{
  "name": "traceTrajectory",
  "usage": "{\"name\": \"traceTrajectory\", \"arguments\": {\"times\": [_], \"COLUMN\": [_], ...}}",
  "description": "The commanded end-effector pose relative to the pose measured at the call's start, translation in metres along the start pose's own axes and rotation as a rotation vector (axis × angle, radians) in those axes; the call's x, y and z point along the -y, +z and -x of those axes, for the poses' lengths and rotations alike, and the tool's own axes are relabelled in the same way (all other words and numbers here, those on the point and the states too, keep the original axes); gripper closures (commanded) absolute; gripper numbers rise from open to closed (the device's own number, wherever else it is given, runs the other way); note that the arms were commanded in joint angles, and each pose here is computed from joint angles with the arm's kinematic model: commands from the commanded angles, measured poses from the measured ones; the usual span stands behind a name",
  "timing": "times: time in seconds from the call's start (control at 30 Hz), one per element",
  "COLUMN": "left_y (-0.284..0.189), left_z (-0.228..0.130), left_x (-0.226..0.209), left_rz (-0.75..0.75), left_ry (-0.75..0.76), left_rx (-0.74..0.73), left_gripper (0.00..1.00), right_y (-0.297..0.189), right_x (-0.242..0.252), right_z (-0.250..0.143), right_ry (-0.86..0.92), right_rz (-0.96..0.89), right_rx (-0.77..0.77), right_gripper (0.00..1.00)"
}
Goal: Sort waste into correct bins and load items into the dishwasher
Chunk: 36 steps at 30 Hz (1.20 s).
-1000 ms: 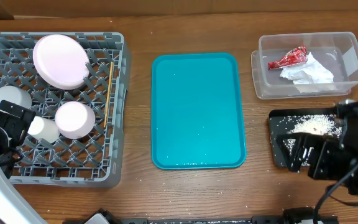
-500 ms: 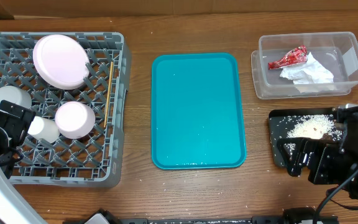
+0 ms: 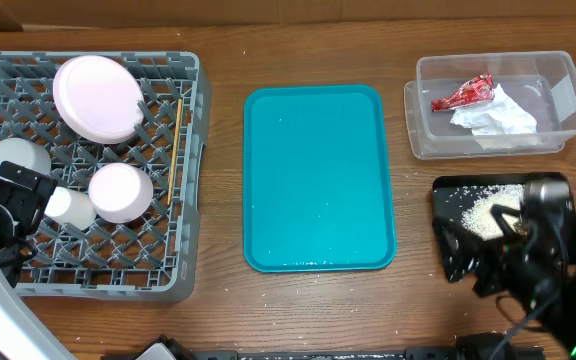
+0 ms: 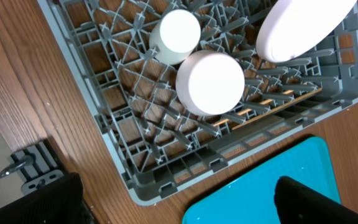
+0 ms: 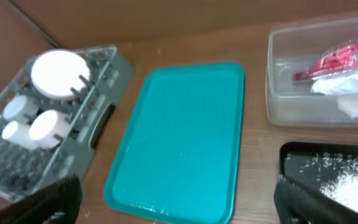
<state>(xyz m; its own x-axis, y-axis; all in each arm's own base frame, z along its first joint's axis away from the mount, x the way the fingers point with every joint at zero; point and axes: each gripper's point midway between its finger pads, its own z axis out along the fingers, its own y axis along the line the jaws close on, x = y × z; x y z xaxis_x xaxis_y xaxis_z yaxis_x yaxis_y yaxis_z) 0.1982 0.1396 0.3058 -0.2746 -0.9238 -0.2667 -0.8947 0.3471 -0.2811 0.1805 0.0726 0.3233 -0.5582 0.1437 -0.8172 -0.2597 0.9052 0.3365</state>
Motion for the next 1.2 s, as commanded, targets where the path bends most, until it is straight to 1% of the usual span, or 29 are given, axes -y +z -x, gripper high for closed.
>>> {"name": "traceTrajectory", "arguments": {"times": [0.0, 0.23, 0.37, 0.57, 0.7, 0.83, 1.17], "left_y": [-0.002, -0.001, -0.001, -0.001, 0.0, 0.0, 0.0], "left_z": [0.003, 0.004, 0.004, 0.004, 0.004, 0.004, 0.004], "left_x": [0.0, 0.0, 0.0, 0.0, 0.0, 0.0, 0.0], "left_rz": [0.001, 0.004, 0.004, 0.004, 0.005, 0.005, 0.006], "left_ry": [-0.016, -0.016, -0.016, -0.016, -0.016, -0.016, -0.017], "left_rx": [0.014, 0.011, 0.011, 0.01, 0.008, 0.008, 0.007], "left_gripper": [0.0, 0.0, 0.0, 0.0, 0.0, 0.0, 0.0], "right_y": [0.003, 0.035, 0.054, 0.071, 0.075, 0.078, 0.089], "right_x": [0.003, 0.018, 0.023, 0.029, 0.035, 0.046, 0.087], "right_z": [-0.018, -0.038, -0.047, -0.051, -0.048, -0.05, -0.057], "right_ry": [-0.061, -0.135, -0.161, -0.21, -0.228, -0.219, -0.145], "right_rz": [0.038, 0.083, 0.119, 0.151, 0.134, 0.09, -0.098], "right_rx": [0.126, 0.334, 0.41, 0.529, 0.61, 0.652, 0.663], "right_gripper": [0.0, 0.0, 0.0, 0.0, 0.0, 0.0, 0.0]}}
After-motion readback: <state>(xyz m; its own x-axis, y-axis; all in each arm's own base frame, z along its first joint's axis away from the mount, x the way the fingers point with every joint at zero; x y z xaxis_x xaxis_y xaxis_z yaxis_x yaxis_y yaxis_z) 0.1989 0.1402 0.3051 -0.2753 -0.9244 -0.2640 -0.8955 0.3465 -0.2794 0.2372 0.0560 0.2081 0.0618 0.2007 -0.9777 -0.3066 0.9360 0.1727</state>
